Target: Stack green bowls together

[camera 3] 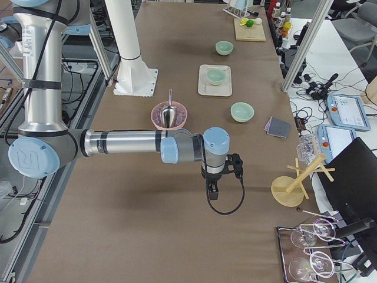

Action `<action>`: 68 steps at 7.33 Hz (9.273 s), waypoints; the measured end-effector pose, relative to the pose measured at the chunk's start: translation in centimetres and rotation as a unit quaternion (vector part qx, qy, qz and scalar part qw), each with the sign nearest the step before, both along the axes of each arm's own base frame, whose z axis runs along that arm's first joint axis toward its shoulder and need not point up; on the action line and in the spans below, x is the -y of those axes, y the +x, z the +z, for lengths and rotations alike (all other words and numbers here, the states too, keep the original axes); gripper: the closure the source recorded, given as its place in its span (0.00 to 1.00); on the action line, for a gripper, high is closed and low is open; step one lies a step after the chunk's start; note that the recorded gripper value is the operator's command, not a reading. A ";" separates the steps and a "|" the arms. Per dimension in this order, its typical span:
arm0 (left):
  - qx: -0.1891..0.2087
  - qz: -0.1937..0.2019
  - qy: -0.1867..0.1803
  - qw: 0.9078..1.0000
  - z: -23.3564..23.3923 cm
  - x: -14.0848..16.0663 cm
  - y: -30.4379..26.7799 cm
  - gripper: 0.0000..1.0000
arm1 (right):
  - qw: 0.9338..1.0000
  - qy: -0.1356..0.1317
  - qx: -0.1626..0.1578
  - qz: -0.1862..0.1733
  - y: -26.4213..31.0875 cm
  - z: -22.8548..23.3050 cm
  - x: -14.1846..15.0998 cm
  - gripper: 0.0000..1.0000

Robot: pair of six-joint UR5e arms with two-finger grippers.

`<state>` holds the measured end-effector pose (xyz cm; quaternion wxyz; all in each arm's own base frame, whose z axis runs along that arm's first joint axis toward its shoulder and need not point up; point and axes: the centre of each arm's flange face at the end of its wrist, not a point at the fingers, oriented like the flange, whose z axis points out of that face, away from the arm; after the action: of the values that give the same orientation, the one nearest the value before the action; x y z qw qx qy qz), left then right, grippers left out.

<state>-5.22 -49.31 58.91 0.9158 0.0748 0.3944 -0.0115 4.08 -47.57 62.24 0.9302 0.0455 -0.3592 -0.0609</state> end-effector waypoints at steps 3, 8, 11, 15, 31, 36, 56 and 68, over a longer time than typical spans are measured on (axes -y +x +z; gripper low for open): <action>0.000 0.013 0.031 0.999 -2.4 2.0 1.4 0.02 | 1.000 0.022 0.001 -0.016 -1.5 -2.3 0.2 0.00; -0.025 0.020 -0.018 0.999 -7.6 7.3 13.7 0.02 | 0.999 -0.015 0.017 0.035 -9.3 -9.5 4.7 0.00; -0.039 -0.008 -0.020 0.999 -7.6 10.0 22.2 0.03 | 0.998 -0.026 0.039 0.030 -13.1 -12.3 6.0 0.00; -0.059 -0.003 -0.022 0.998 -10.4 10.8 31.1 0.03 | 0.999 -0.011 0.049 0.017 -17.0 -16.1 8.0 0.00; -0.143 -0.011 -0.110 0.984 -24.6 13.4 38.8 1.00 | 1.000 -0.027 0.011 0.012 -31.4 -20.4 13.7 0.00; -0.166 -0.039 -0.124 0.978 -33.1 8.0 47.9 1.00 | 0.994 -0.045 0.059 0.084 -38.7 -20.8 18.6 0.00; -0.173 -0.026 -0.102 0.979 -33.4 7.9 45.5 0.03 | 0.979 -0.092 0.147 0.105 -43.3 -33.6 16.6 1.00; -0.142 0.005 -0.037 0.989 -21.6 12.4 30.9 0.02 | 0.976 -0.108 0.161 0.097 -58.3 -43.7 5.7 0.00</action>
<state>25.73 -61.75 37.31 0.8529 0.0369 0.5197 -0.0319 -54.20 -53.26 18.57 0.8610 -0.0114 -0.5027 0.0768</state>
